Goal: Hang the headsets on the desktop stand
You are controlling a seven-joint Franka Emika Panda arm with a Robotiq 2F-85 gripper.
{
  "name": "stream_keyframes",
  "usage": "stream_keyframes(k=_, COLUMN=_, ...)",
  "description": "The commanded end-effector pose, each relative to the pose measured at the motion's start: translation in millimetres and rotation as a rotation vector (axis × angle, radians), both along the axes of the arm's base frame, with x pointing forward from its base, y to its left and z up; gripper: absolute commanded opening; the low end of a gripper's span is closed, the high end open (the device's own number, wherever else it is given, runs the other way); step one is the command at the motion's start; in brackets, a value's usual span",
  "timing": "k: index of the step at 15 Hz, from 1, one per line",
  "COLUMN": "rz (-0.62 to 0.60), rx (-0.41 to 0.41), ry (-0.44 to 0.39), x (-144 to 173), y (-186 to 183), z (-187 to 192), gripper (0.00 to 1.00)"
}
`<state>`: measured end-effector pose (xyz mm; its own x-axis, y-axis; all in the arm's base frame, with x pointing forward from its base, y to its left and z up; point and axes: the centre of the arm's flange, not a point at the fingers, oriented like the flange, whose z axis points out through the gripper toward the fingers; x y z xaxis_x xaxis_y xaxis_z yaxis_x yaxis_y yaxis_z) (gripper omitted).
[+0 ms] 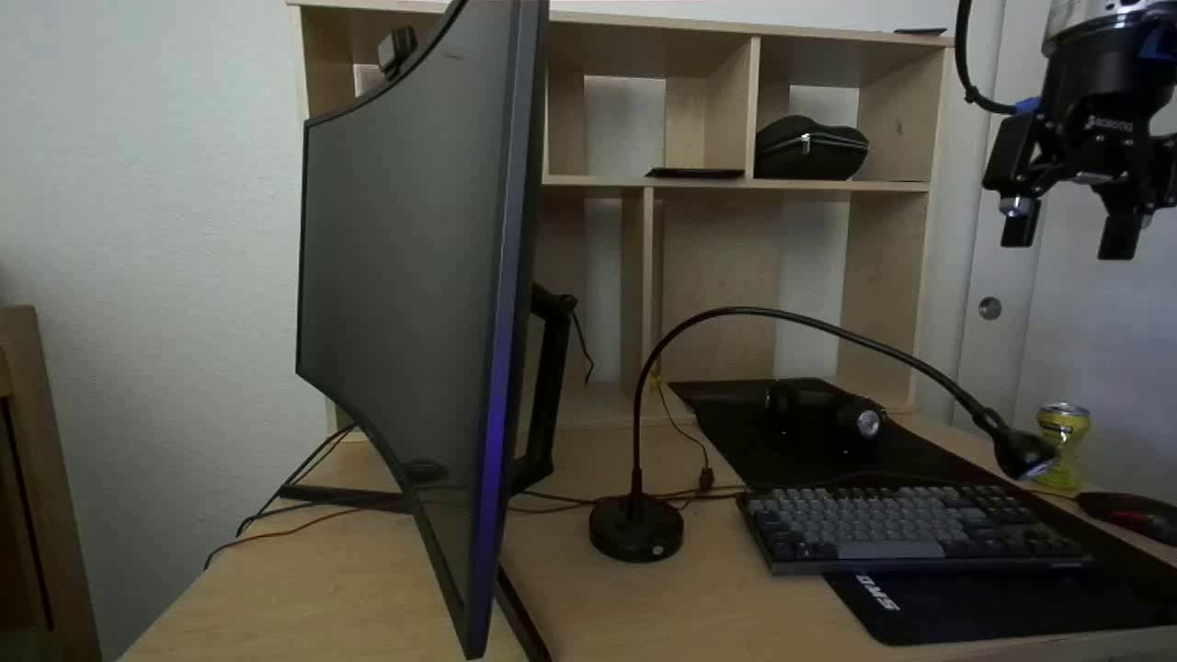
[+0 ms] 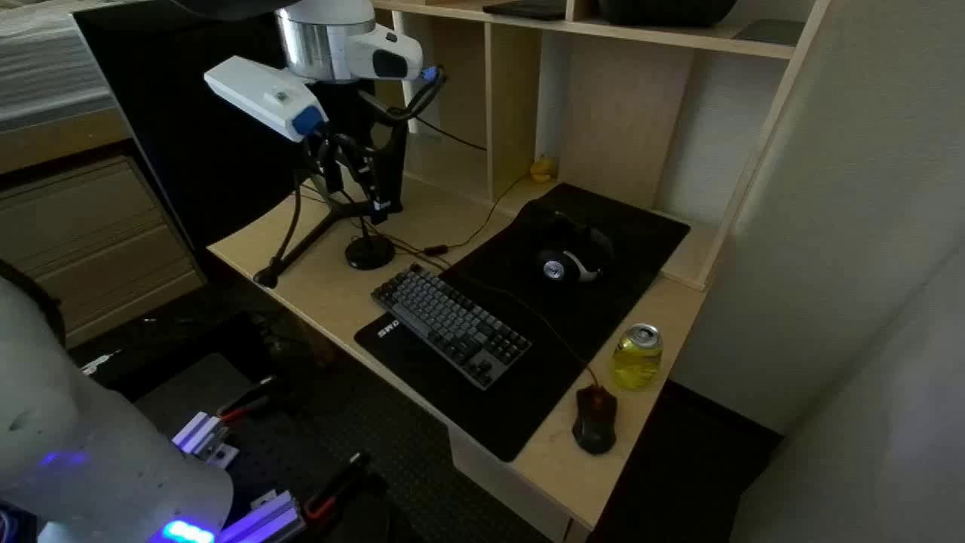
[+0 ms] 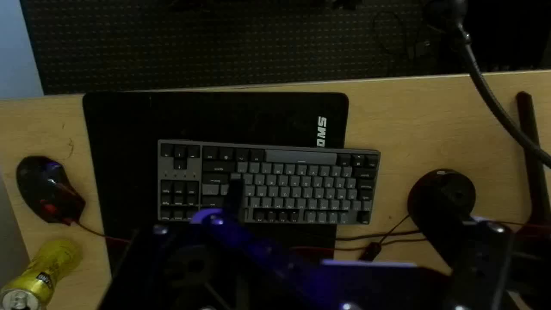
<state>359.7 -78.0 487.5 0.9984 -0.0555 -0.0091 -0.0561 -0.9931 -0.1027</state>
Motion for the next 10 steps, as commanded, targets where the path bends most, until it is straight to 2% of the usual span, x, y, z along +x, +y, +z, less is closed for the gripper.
stream_keyframes(k=1, rz=0.0, rx=0.0, ry=0.0, x=0.0, y=0.0, z=0.0, gripper=1.0)
stream_keyframes(k=5, rz=-0.156, rx=-0.023, ry=-0.061, x=-0.7, y=2.8, z=1.4, gripper=1.0)
stream_keyframes(k=7, rz=-0.256, rx=-0.062, ry=-0.127, x=1.3, y=3.4, z=4.4, gripper=1.0)
stream_keyframes(k=8, rz=-0.303, rx=-0.066, ry=-0.155, x=16.7, y=27.5, z=78.4, gripper=1.0)
stream_keyframes(k=9, rz=-0.35, rx=-0.046, ry=-0.169, x=17.1, y=29.5, z=87.7, gripper=1.0)
stream_keyframes(k=10, rz=-0.275, rx=-0.038, ry=-0.137, x=12.9, y=14.7, z=39.2, gripper=1.0)
